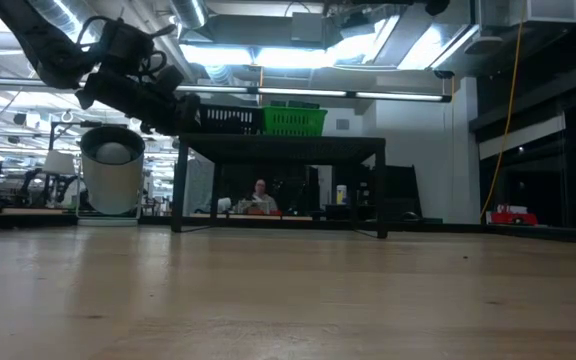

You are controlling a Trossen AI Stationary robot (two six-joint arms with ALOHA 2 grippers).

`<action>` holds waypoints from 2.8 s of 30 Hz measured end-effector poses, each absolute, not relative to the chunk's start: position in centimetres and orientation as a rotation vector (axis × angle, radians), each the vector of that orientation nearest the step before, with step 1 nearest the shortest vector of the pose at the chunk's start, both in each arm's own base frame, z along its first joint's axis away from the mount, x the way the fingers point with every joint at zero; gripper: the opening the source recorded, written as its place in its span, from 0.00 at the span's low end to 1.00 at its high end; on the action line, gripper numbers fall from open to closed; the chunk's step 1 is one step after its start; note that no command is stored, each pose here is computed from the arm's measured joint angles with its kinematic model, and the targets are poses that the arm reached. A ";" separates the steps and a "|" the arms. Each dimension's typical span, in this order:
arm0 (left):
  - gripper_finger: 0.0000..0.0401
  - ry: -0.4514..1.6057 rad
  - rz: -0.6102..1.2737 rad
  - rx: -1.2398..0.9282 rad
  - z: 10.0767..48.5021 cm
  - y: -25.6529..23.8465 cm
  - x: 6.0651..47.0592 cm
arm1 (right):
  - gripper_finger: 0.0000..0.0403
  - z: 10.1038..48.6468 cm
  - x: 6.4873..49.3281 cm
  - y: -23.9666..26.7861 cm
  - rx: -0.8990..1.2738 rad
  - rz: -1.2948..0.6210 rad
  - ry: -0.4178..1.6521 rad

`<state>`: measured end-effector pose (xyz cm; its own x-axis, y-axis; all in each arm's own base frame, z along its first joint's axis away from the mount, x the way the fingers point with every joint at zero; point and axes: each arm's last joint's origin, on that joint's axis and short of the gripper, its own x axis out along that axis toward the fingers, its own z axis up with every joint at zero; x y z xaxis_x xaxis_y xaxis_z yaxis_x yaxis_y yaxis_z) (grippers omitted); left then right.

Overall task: Pick & Place Office Desk Supplies
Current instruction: Adjust the black bin on the shelf, then put the red bin with spring keychains on the shelf

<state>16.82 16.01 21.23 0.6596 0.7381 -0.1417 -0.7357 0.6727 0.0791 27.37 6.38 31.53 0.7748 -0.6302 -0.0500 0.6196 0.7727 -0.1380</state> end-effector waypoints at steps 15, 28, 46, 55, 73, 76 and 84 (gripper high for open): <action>0.00 0.260 0.901 -0.007 21.0 16.1 15.6 | 0.00 31.2 27.2 6.7 -0.141 -0.685 0.129; 0.00 0.206 0.741 -0.107 23.3 12.8 13.8 | 0.17 31.3 26.6 7.8 -0.146 -0.767 0.115; 0.00 0.053 -0.309 -0.231 26.5 4.8 14.6 | 0.30 29.2 24.6 12.3 -0.001 -0.482 0.207; 0.01 0.043 -0.354 -0.198 26.7 -1.6 15.6 | 0.30 26.5 22.5 14.8 0.318 -0.396 0.355; 0.23 0.104 -0.281 -0.076 22.7 -14.6 15.9 | 0.30 25.8 21.1 19.8 0.666 -0.493 0.890; 0.28 0.109 -0.256 -0.060 21.4 -16.3 16.0 | 0.30 26.5 20.0 20.4 0.684 -0.657 1.096; 0.35 0.090 -0.244 0.011 18.8 -18.9 16.4 | 0.30 27.1 18.1 24.8 0.777 -0.907 1.365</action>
